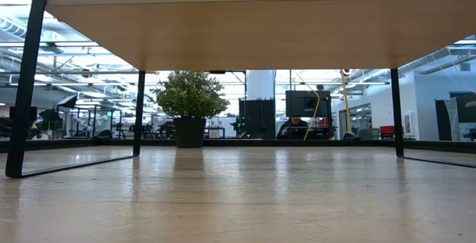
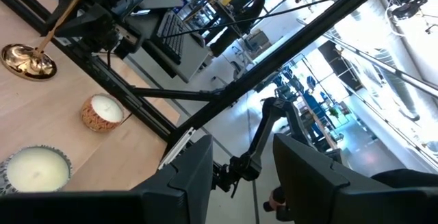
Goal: Pick & Place candle stick holders
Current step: Put the candle holder on the shelf aligned with the other candle holder
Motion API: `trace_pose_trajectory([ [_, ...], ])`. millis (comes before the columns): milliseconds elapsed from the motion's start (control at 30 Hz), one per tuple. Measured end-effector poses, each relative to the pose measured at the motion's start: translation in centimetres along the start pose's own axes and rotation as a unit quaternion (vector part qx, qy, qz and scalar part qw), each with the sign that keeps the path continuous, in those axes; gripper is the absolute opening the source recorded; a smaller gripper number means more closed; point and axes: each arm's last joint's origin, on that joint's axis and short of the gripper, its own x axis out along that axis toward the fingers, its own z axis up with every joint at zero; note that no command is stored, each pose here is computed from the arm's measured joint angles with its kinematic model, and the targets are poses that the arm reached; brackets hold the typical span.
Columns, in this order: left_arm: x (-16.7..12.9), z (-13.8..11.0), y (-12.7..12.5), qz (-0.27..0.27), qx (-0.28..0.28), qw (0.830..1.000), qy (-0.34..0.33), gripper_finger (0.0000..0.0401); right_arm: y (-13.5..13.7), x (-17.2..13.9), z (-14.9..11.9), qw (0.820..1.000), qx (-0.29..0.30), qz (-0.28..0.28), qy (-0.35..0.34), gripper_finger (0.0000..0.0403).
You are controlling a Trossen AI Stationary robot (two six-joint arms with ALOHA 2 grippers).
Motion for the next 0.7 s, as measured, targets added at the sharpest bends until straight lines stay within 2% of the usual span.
trace_pose_trajectory([
  [700, 0.00, 0.00, -0.01, -0.001, -0.004, 1.000, 0.001, 0.0161, -0.17, 0.77, -0.25, 0.999, -0.012, -0.030, 0.010, 0.0057],
])
